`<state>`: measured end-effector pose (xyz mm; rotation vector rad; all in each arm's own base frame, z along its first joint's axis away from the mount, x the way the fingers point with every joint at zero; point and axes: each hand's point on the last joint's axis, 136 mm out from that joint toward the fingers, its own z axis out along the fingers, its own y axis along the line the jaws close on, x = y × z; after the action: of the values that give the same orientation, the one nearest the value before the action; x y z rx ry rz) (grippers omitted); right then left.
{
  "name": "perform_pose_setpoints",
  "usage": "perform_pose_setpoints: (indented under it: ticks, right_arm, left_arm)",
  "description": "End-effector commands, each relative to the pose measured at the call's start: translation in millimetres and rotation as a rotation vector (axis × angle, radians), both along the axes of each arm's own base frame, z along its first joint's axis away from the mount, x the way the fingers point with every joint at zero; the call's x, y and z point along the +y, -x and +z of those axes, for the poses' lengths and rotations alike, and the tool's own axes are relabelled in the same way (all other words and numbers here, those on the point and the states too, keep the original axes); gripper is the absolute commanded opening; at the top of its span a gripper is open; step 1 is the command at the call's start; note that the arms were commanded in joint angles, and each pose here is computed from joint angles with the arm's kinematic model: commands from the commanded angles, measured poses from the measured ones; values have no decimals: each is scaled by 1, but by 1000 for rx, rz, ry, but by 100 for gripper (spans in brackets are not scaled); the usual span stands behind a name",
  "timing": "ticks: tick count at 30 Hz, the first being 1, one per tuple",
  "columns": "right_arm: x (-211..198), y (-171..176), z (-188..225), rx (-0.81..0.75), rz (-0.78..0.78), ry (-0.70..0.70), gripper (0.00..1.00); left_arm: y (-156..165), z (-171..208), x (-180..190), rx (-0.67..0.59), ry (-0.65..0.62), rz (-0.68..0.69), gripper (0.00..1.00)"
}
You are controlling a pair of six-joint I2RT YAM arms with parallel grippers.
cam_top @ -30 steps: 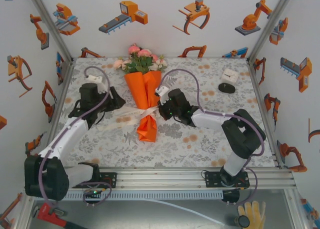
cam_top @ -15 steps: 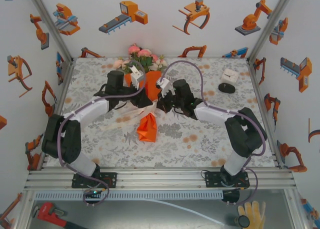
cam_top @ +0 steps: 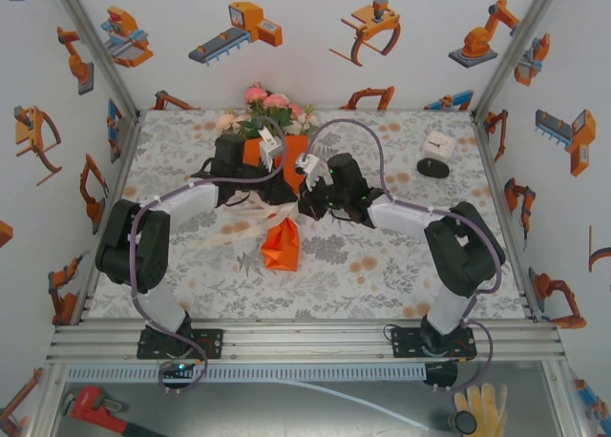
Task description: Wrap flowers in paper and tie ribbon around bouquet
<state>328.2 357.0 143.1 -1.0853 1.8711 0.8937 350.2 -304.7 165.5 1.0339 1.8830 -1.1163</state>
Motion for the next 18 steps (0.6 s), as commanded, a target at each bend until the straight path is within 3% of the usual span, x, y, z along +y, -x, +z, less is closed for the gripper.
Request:
perform_pose_setpoints:
  ticks: [1, 3, 6, 10, 12, 18]
  right_arm:
    - [4, -6, 13, -30, 19, -17, 0]
    - [3, -6, 12, -27, 20, -15, 0]
    - [4, -5, 14, -27, 24, -21, 0]
    - [3, -5, 13, -19, 24, -19, 0]
    - [3, -5, 9, -7, 17, -14, 0]
    - [-14, -21, -4, 19, -105, -24, 0]
  left_arm:
    - [12, 12, -3, -29, 23, -75, 46]
    - [15, 9, -1, -19, 5, -79, 45]
    - [10, 4, 0, -19, -20, -56, 35]
    - [2, 6, -2, -27, -7, -30, 17]
    - [1, 11, -2, -43, 12, -20, 0]
    - [-1, 17, 11, -85, 5, 72, 0]
